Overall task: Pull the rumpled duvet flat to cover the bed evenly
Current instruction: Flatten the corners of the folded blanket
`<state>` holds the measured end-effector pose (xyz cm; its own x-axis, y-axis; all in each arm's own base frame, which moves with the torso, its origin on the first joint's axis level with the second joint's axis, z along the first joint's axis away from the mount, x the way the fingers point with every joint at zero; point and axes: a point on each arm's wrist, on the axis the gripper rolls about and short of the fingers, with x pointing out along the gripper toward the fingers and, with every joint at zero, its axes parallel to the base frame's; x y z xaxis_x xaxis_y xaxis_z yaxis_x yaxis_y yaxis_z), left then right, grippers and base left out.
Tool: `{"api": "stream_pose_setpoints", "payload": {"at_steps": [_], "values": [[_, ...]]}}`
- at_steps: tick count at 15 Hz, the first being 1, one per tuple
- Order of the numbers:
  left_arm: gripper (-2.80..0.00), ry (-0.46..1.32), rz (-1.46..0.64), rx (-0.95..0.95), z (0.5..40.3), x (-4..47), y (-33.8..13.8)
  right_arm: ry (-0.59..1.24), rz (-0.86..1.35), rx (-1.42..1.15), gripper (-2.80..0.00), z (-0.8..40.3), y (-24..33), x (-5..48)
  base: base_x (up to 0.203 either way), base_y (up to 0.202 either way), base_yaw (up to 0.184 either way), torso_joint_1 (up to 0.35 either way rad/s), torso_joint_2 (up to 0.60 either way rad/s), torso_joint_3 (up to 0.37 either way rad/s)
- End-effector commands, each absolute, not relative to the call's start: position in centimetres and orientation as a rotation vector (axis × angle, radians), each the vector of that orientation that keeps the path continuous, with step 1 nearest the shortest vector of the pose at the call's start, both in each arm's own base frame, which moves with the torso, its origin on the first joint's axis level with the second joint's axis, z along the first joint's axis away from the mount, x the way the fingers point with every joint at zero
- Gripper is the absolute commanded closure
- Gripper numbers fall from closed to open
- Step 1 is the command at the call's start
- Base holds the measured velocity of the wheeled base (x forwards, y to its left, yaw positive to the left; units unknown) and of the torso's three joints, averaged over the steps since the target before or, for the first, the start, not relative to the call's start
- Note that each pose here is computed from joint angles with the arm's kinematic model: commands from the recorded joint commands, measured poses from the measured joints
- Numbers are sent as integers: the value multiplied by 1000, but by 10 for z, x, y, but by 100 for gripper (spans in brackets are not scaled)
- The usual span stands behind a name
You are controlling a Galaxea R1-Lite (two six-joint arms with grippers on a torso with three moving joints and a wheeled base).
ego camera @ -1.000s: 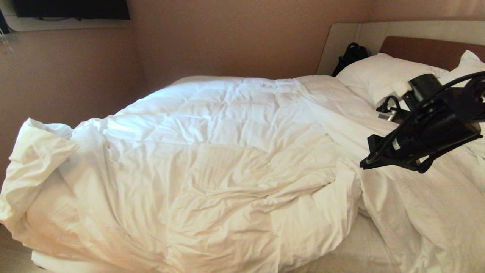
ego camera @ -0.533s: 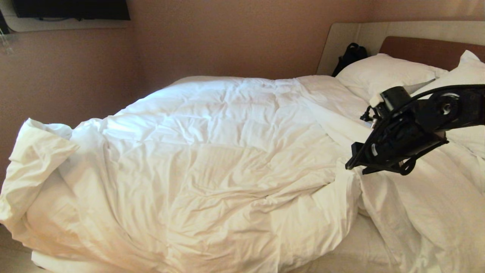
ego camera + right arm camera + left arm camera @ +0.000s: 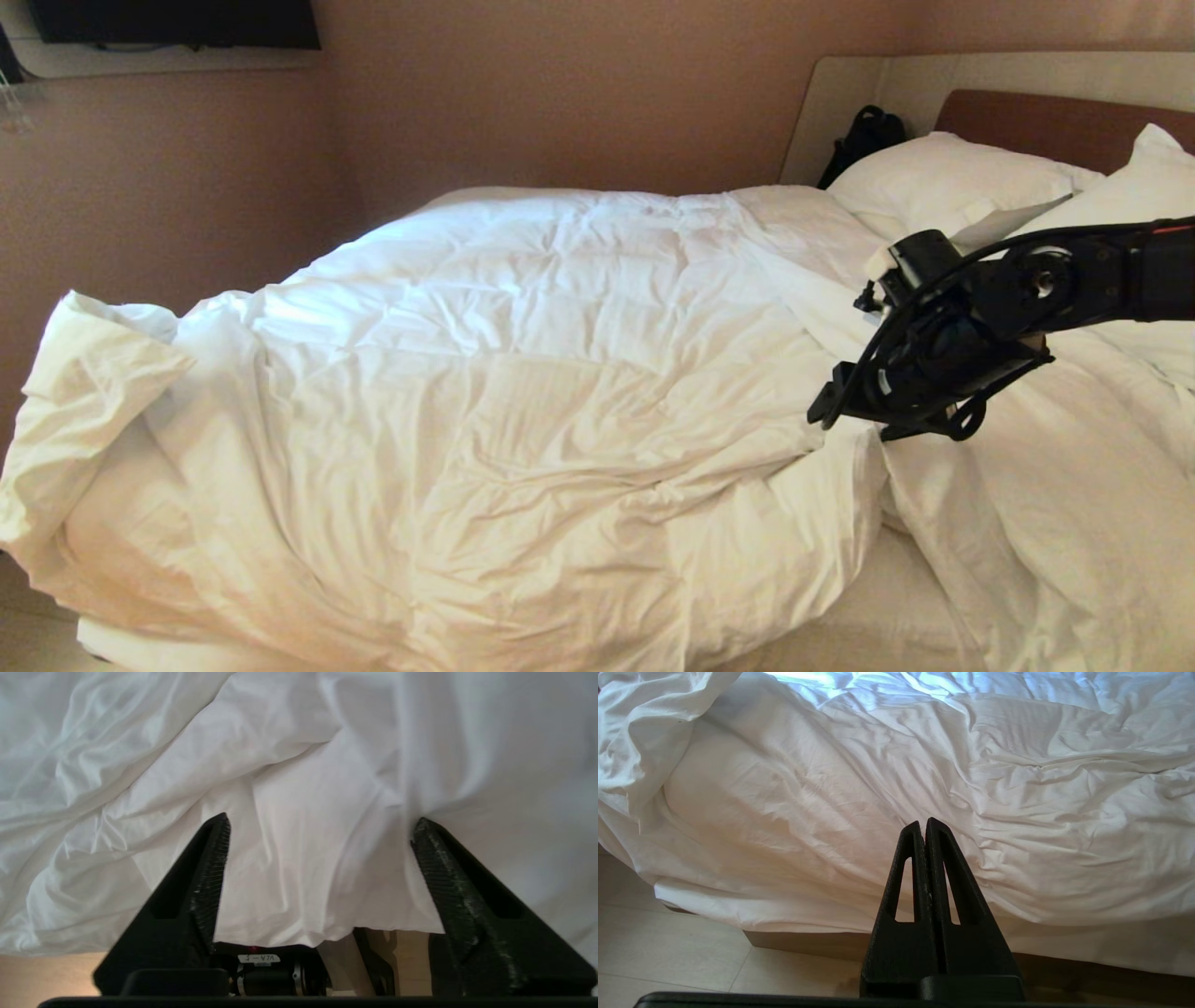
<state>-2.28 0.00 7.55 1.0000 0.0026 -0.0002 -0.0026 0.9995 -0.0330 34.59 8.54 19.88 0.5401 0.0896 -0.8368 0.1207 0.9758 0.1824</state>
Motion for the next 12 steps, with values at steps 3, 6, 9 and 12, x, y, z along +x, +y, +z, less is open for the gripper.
{"api": "stream_pose_setpoints", "payload": {"at_steps": [3,6,9,12], "values": [[0,0,3,-34,75,-23,0,1020,-28,240,-280,196,90,343,0,0,0,0,0,0],[0,0,3,-34,75,-23,0,1033,-41,236,-280,193,92,341,0,0,0,0,0,0],[0,0,3,-34,75,-23,0,1072,-32,219,-280,184,97,336,0,0,0,0,0,0],[0,0,3,-34,75,-23,0,1096,-42,224,-280,175,99,337,0,0,0,0,0,0]]}}
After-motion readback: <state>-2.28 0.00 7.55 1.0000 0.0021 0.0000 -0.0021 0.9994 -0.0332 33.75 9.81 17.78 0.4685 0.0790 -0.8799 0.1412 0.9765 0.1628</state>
